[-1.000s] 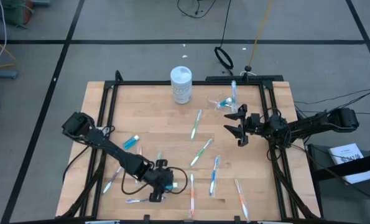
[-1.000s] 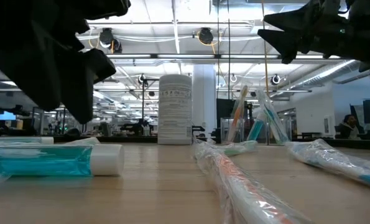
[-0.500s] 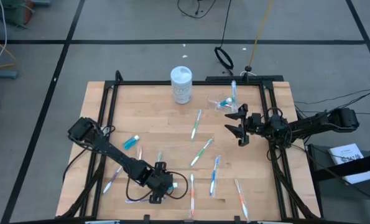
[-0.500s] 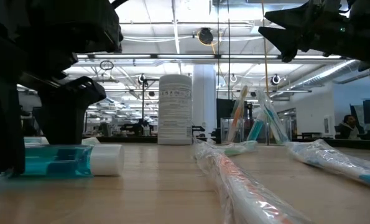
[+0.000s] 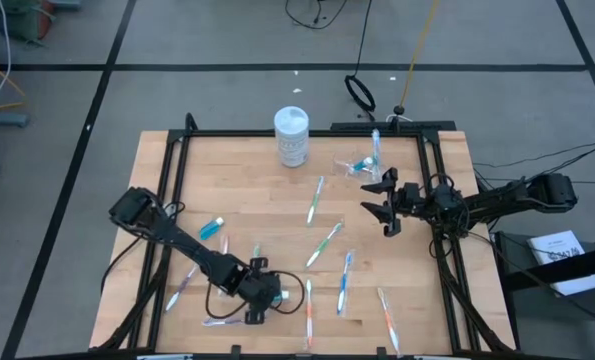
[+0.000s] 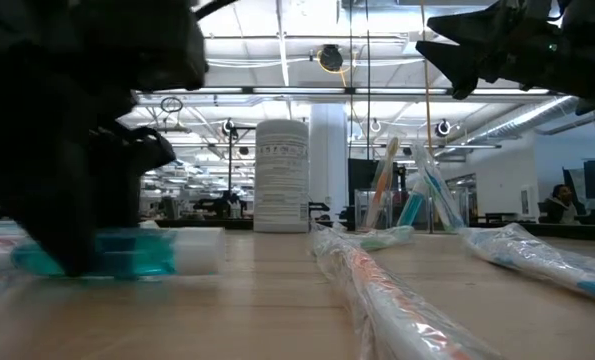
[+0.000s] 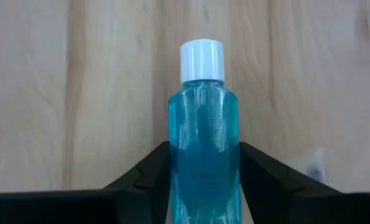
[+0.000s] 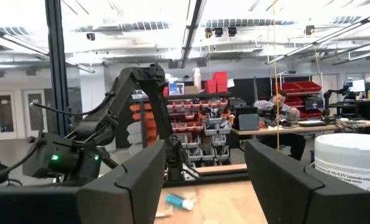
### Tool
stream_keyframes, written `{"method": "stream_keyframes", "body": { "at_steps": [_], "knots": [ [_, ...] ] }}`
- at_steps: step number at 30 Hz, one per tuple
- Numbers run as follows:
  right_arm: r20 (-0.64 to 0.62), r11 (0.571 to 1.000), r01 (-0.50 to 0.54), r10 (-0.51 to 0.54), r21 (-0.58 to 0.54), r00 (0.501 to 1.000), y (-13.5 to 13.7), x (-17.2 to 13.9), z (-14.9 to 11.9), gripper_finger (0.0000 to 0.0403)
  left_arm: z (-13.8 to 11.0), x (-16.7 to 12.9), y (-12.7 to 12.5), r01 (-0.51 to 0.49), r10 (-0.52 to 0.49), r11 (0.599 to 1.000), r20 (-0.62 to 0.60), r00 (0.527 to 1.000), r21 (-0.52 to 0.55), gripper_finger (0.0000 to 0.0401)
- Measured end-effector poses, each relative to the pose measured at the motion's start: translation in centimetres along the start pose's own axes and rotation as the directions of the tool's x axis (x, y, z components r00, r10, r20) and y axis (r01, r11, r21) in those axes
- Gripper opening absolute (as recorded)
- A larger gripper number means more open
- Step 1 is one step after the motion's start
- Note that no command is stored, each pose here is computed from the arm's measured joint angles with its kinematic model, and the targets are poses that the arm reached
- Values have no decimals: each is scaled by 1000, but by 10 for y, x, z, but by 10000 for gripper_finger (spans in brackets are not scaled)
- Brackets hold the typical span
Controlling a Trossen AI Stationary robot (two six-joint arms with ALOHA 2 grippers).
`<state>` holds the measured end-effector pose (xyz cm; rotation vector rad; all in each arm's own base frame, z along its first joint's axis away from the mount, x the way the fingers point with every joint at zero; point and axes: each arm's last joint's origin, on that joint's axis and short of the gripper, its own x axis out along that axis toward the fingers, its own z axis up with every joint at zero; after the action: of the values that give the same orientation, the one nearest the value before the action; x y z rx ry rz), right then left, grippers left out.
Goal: Pick & Place toothbrushing station
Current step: Put the mouthwash into the transparent mesh organizer
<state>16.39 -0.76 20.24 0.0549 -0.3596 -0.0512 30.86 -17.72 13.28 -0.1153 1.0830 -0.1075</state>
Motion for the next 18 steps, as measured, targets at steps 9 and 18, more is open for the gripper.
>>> {"method": "stream_keyframes", "body": {
  "at_steps": [9,18],
  "knots": [
    [-107,997,-65,60,-43,992,4,6,-6,212,50,-21,46,-196,196,980,331,923,-31,183],
    [-321,997,-67,48,-47,946,5,21,-13,205,95,-35,102,-268,237,963,581,779,-33,181]
  ]
}}
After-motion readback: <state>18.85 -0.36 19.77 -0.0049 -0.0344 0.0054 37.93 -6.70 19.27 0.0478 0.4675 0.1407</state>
